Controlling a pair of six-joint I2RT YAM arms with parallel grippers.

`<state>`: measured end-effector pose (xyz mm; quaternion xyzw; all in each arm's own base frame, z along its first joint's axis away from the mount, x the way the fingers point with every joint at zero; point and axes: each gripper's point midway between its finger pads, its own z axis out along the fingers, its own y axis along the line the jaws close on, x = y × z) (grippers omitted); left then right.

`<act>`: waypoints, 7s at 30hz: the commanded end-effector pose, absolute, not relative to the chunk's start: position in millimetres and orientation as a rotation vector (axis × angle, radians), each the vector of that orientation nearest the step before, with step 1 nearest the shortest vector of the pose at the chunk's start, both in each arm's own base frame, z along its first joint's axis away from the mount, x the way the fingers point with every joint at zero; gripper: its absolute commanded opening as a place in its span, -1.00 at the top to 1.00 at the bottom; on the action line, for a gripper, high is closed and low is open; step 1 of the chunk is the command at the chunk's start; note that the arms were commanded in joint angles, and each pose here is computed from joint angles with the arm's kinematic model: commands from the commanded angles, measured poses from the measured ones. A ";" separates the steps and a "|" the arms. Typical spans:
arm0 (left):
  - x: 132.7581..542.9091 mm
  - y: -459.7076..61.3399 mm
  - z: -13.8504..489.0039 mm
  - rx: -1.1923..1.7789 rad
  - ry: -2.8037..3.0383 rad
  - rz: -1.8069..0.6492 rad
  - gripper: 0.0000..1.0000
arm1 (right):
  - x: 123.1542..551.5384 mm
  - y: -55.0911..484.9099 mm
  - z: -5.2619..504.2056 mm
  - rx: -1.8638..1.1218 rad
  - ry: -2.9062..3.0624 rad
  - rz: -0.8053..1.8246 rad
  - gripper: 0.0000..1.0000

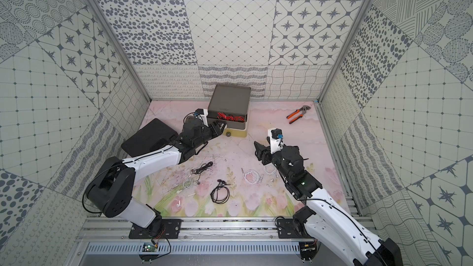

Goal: Place the wired earphones into the drawer by color
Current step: Close the drawer in the storage box, then open the drawer in the storage box, then pick up the wired earphones from the center of the board.

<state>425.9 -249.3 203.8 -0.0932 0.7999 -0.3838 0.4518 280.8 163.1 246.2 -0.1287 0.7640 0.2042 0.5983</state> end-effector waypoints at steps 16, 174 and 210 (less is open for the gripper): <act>471.6 -261.7 235.4 -0.142 1.788 -0.972 0.00 | 285.0 159.5 253.0 -0.280 1.737 0.459 -0.36; 257.8 -151.8 123.4 -0.062 2.481 -0.456 -0.99 | 310.8 180.1 162.6 -0.255 2.079 0.618 -0.51; 278.2 -164.3 37.3 0.178 2.784 -0.228 -0.54 | 305.2 173.0 157.9 -0.241 2.041 0.603 -0.52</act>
